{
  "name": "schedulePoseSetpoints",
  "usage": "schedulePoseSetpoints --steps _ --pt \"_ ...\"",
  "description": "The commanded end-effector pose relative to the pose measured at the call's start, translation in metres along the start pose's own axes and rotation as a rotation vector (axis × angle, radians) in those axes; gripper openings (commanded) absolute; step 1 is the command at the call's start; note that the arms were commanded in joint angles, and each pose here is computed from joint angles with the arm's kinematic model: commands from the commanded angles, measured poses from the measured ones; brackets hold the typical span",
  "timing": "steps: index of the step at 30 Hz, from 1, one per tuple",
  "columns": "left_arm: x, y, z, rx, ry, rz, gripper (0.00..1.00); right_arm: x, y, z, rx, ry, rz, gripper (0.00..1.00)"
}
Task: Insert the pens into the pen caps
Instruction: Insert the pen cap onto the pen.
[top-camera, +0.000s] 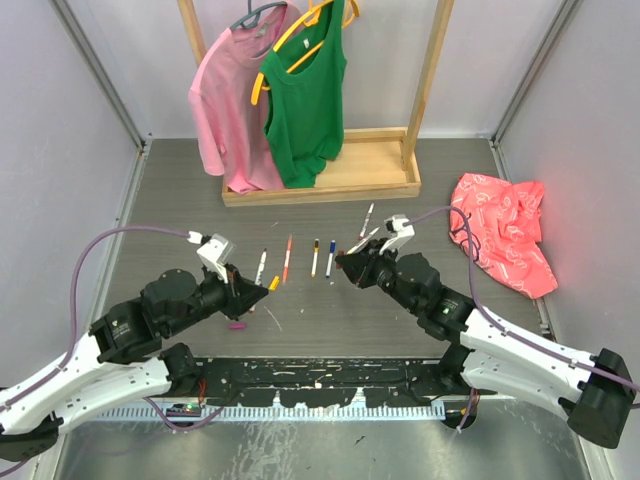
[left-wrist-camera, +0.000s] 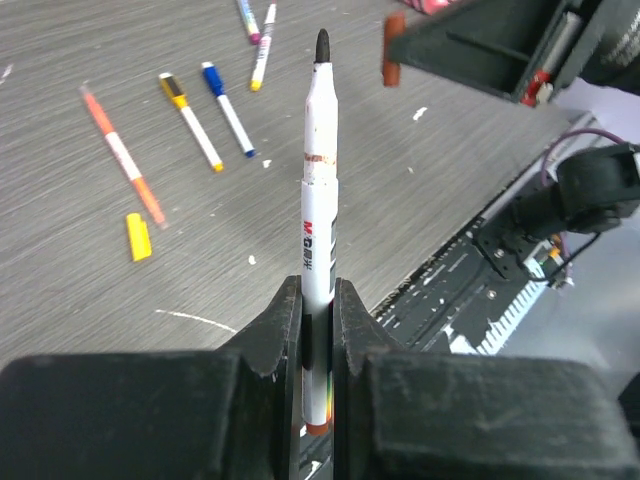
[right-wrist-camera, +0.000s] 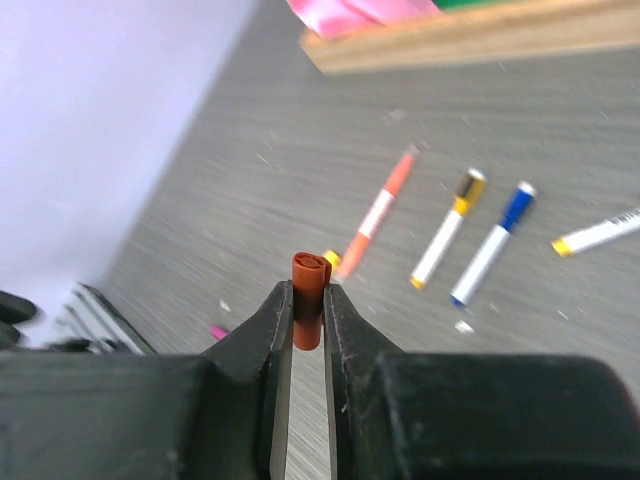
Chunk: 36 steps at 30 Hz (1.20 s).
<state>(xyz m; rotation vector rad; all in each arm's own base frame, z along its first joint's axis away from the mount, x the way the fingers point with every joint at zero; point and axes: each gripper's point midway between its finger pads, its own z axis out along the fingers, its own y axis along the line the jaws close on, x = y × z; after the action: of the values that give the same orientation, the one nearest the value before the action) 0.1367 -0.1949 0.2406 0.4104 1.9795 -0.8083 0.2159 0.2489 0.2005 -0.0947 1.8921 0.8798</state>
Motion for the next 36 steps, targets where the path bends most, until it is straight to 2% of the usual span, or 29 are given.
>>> schedulePoseSetpoints --steps 1,8,17,36 --pt "-0.021 -0.036 0.000 0.195 -0.094 0.026 0.00 -0.080 0.063 -0.011 -0.266 -0.296 0.194 0.00" --pt "-0.025 -0.059 0.013 0.295 -0.079 0.057 0.00 -0.116 0.101 -0.024 -0.453 -0.404 0.307 0.00" --pt "-0.025 -0.080 0.029 0.366 -0.022 0.081 0.00 -0.128 0.132 -0.033 -0.622 -0.416 0.346 0.01" --pt "-0.031 -0.075 0.030 0.340 -0.057 0.076 0.00 -0.109 0.134 -0.027 -0.627 -0.330 0.302 0.01"
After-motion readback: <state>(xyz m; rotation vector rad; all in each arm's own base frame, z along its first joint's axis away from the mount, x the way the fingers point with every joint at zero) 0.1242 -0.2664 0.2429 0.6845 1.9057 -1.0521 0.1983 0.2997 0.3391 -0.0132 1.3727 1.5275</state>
